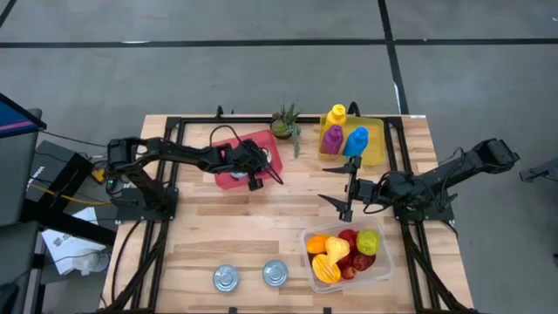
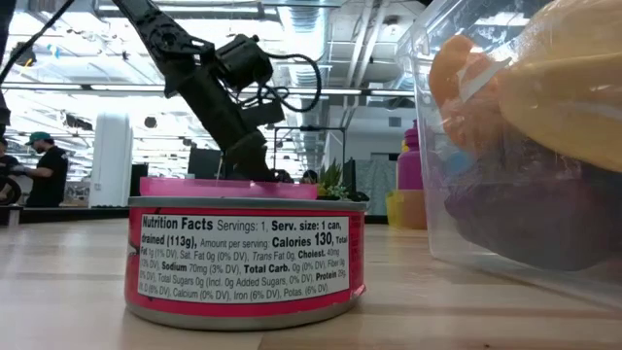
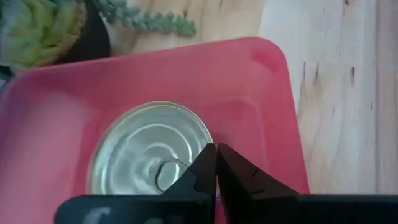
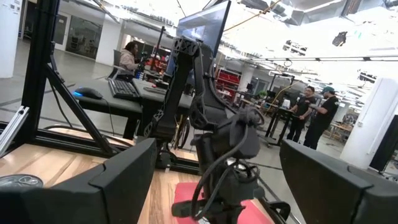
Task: Pick & Place Food Item
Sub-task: Put the blue and pink tuna can into the red bin, then put the red tuna can into the red bin
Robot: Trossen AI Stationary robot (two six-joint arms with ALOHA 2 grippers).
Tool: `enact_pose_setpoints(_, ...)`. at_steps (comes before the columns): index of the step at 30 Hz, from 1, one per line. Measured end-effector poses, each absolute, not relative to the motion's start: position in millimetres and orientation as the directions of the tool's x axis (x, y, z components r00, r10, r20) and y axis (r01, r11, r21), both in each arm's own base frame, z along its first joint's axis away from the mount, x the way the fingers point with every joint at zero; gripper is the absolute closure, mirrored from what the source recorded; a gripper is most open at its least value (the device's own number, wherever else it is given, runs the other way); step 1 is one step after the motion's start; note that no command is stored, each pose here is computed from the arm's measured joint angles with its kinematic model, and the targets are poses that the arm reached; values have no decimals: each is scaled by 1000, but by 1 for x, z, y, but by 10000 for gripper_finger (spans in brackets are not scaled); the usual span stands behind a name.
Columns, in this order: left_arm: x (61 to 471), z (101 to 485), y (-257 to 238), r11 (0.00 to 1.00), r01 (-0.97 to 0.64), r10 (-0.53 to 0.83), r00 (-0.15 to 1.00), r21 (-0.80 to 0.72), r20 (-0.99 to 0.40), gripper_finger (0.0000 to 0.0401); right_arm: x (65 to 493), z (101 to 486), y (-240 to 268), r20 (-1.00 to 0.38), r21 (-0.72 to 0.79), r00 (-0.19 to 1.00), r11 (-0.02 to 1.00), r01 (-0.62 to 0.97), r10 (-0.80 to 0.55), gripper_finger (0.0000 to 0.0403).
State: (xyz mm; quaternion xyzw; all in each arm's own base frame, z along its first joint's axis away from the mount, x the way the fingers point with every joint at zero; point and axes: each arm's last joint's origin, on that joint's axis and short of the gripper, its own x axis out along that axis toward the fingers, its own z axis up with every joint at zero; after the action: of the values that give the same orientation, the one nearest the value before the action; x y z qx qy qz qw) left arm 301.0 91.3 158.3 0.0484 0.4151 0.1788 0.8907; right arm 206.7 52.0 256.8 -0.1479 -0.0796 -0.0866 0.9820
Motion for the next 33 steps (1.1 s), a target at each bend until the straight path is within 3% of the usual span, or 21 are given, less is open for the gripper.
enact_pose_setpoints(7, 304, 161, 84, 937, -259, 348, 615, 236, -708, 379, 207, 257, 52, 182, -277, 972, 941, 195, -148, 75)
enact_pose_setpoints(17, 297, 197, 61, 946, -180, 315, 703, 268, -638, 265, 207, 256, 52, 178, -278, 972, 940, 197, -151, 75)
enact_pose_setpoints(25, 297, 206, -7, 967, 54, 122, 763, 251, -635, 183, 207, 256, 52, 170, -282, 974, 939, 194, -150, 75)
enact_pose_setpoints(33, 281, 204, -93, 885, 355, -81, 756, 303, -649, 180, 207, 255, 52, 167, -282, 973, 937, 204, -162, 75)
